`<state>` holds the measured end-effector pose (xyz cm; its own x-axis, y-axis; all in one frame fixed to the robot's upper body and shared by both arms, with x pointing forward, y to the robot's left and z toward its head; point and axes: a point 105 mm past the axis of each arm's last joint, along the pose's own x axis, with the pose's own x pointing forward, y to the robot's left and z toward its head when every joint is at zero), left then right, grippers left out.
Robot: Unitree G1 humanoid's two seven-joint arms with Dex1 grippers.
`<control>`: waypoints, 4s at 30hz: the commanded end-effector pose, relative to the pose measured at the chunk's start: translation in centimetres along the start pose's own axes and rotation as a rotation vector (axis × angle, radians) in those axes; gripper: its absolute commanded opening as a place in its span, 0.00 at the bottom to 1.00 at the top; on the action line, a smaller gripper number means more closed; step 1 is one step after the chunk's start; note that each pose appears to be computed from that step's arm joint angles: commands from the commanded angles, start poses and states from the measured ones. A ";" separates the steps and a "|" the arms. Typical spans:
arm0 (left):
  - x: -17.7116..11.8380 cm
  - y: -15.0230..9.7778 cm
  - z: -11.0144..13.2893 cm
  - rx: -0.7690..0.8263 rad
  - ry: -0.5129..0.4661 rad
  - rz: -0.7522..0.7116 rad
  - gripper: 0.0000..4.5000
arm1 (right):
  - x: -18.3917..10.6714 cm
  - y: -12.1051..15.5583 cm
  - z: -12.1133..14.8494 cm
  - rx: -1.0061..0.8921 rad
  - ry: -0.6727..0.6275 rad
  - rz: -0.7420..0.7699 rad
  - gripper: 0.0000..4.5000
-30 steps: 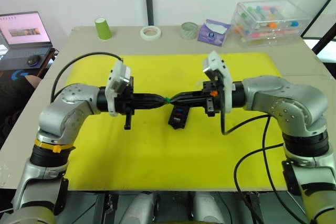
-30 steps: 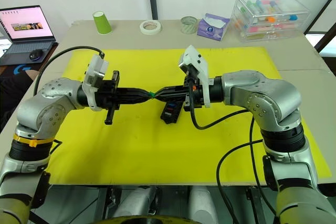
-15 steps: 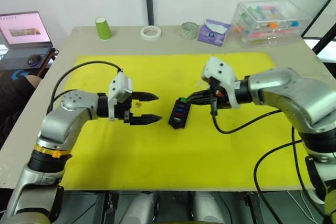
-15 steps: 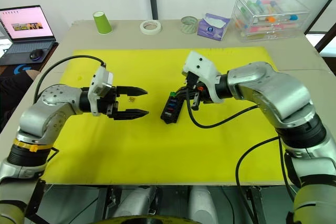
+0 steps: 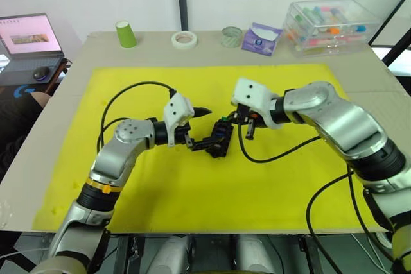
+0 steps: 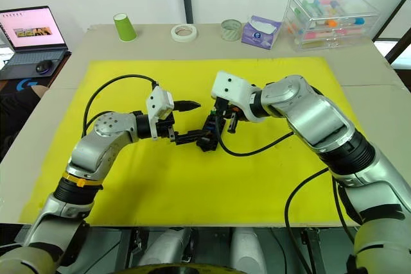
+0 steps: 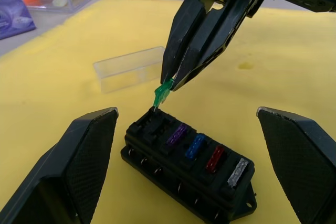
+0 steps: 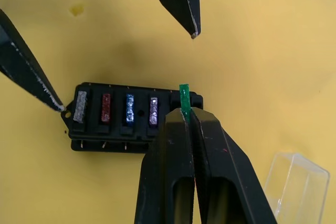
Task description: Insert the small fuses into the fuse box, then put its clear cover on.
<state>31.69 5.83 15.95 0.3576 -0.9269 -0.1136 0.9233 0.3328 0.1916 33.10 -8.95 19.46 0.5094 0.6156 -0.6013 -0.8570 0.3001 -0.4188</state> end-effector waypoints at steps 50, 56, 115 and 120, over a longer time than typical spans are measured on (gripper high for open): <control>0.3 0.1 -0.1 0.016 0.005 0.031 0.99 | 1.6 0.0 -0.2 0.056 0.003 -0.009 0.00; 0.3 0.1 -0.1 0.016 0.006 0.031 0.99 | 0.8 0.2 0.8 0.040 -0.012 0.011 0.00; 0.2 0.0 -0.5 0.007 0.027 0.040 0.99 | 2.8 0.2 -0.9 0.033 0.032 0.038 0.00; 0.1 0.0 -0.5 0.007 0.030 0.043 0.99 | 2.8 0.2 -0.9 0.032 0.031 0.045 0.00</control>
<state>32.23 6.12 14.64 0.4107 -0.8998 -0.1473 0.9070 0.3866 0.1671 34.36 -8.21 16.62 0.4712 0.6002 -0.6463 -0.8820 0.3133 -0.3521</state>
